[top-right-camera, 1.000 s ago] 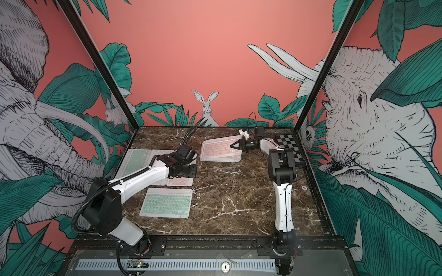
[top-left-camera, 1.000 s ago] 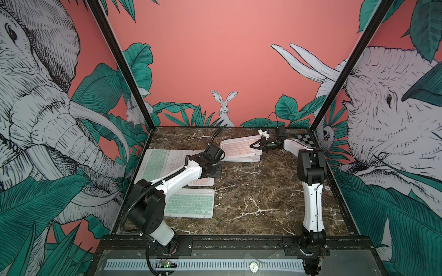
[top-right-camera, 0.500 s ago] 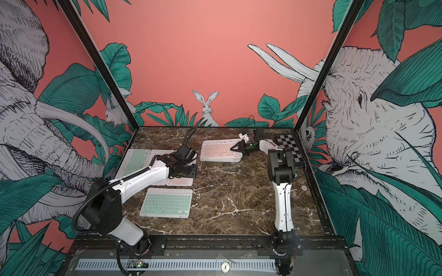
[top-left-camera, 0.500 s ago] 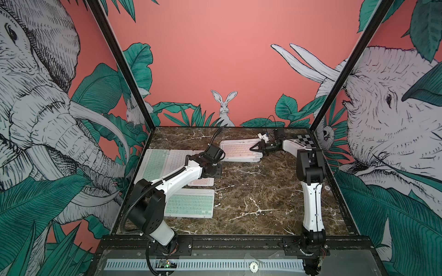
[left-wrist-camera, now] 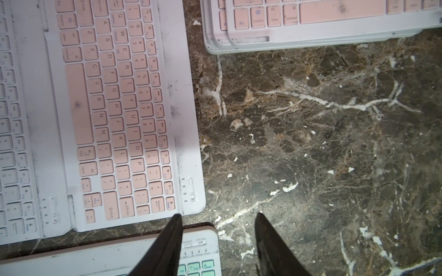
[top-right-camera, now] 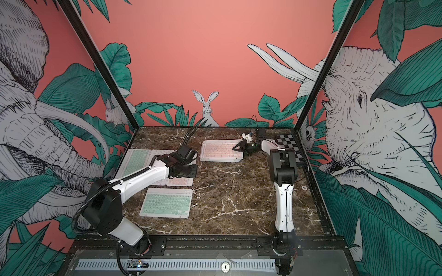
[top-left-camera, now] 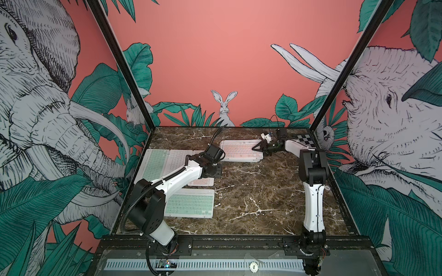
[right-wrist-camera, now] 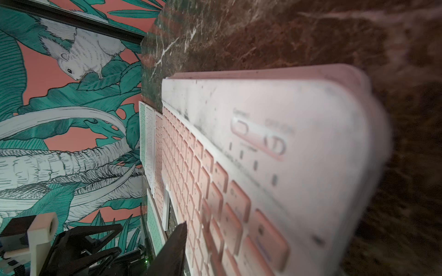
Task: Stack the numeric keypads
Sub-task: Place the numeric keypad at the numeric keypad.
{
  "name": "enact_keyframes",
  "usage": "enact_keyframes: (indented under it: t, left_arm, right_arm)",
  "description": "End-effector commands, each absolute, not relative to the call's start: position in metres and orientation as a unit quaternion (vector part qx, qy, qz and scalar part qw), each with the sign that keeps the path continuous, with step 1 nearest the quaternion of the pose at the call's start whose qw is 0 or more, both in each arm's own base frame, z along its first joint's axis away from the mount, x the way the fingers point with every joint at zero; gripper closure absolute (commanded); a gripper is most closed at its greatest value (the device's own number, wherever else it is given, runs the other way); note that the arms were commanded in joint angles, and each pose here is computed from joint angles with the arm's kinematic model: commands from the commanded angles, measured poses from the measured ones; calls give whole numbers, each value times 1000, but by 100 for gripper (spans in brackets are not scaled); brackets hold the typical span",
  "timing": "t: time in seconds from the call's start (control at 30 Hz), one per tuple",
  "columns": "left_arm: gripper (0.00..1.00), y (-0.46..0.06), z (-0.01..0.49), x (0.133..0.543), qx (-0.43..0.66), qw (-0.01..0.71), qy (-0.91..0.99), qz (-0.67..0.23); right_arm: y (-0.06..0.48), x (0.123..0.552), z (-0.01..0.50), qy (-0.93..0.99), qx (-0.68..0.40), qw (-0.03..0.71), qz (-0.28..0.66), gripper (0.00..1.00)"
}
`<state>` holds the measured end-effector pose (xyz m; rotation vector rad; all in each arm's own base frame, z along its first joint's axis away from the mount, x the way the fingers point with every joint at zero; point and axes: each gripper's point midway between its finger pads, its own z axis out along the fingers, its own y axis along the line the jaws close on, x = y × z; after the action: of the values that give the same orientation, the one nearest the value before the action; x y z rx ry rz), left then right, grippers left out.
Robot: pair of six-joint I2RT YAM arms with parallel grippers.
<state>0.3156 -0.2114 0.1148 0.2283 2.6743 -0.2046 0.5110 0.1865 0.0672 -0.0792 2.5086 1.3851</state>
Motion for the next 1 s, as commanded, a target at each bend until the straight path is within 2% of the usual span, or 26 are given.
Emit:
enact_keyframes:
  t: [0.0, 0.63, 0.97]
  left_arm:
    - [49, -211, 121, 319, 73, 232, 966, -83]
    - [49, -211, 116, 317, 76, 234, 965, -87]
    - [49, -211, 112, 315, 80, 233, 965, -88]
  right_arm:
    - [173, 517, 70, 885, -20, 165, 436, 54]
    - [155, 517, 81, 907, -6, 192, 375, 47]
    - [168, 518, 87, 902, -6, 191, 388, 47]
